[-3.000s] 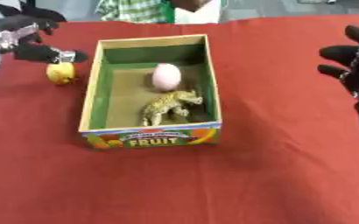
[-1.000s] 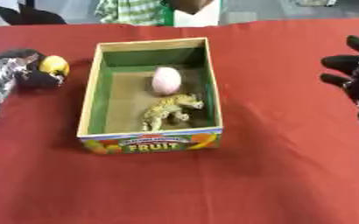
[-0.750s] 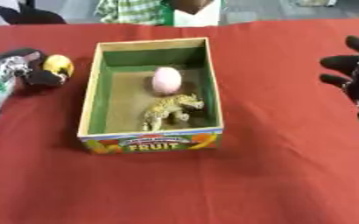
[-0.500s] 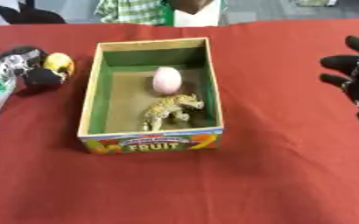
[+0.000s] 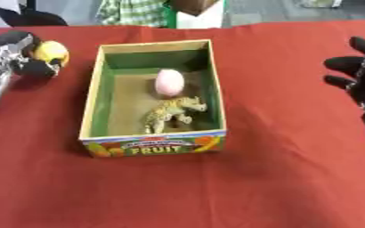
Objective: Pick up objects on the table and place them in the box.
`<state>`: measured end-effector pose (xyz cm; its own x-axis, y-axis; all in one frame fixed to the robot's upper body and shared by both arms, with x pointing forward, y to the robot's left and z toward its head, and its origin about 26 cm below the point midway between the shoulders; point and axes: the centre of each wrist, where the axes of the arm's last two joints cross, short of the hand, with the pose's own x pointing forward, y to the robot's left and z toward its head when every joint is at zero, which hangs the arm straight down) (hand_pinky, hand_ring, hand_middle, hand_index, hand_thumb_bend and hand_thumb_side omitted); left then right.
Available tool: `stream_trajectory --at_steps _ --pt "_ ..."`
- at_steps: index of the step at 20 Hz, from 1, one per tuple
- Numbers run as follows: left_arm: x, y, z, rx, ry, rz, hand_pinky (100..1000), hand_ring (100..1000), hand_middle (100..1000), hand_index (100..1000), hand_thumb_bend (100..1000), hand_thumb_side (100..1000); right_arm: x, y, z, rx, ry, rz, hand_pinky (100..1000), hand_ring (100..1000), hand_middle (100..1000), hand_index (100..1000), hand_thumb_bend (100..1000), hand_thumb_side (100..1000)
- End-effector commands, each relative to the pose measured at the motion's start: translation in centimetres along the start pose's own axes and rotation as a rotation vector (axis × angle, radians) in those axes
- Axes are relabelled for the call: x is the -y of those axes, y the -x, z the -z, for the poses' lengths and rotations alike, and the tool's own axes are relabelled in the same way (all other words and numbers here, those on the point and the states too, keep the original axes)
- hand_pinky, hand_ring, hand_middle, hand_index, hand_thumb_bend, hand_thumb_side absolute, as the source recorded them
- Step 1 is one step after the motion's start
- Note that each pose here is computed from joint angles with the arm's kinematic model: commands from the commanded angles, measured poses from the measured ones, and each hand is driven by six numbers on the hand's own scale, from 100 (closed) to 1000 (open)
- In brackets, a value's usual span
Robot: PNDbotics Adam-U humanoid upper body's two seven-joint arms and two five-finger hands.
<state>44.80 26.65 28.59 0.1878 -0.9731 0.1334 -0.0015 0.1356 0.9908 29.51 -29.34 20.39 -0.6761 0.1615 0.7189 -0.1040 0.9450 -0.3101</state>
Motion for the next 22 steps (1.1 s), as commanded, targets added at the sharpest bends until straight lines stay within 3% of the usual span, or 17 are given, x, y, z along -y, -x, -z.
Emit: stream_trajectory --at_steps 1,7,12,15,17,22 --pt "-2.6 0.0 -1.0 0.003 -0.074 0.044 384 571 606 659 100 261 0.3 -0.6 0.2 0.020 -0.003 -0.011 849 883 733 967 100 1000" --pt "-4.0 -0.8 -2.3 0.036 -0.119 0.047 377 565 610 652 100 258 0.3 -0.6 0.2 0.017 -0.003 -0.009 849 883 732 967 100 1000" --pt "-3.9 -0.9 -2.3 0.032 -0.071 0.023 407 633 716 760 100 319 0.3 -0.6 0.2 0.014 -0.002 -0.006 850 883 730 967 100 1000" --pt "-4.1 -1.0 -2.5 0.045 -0.070 0.016 376 587 634 676 100 257 0.3 -0.6 0.2 0.014 0.000 -0.006 850 883 730 967 100 1000" --pt "-4.4 -1.1 -2.9 0.060 -0.098 0.011 344 535 566 603 100 270 0.3 -0.6 0.2 0.013 0.001 -0.006 850 883 730 967 100 1000" --pt "-5.6 -2.5 -5.1 0.180 -0.175 0.020 319 509 523 516 100 283 0.3 -0.6 0.2 0.011 0.002 -0.007 851 883 729 967 100 1000"
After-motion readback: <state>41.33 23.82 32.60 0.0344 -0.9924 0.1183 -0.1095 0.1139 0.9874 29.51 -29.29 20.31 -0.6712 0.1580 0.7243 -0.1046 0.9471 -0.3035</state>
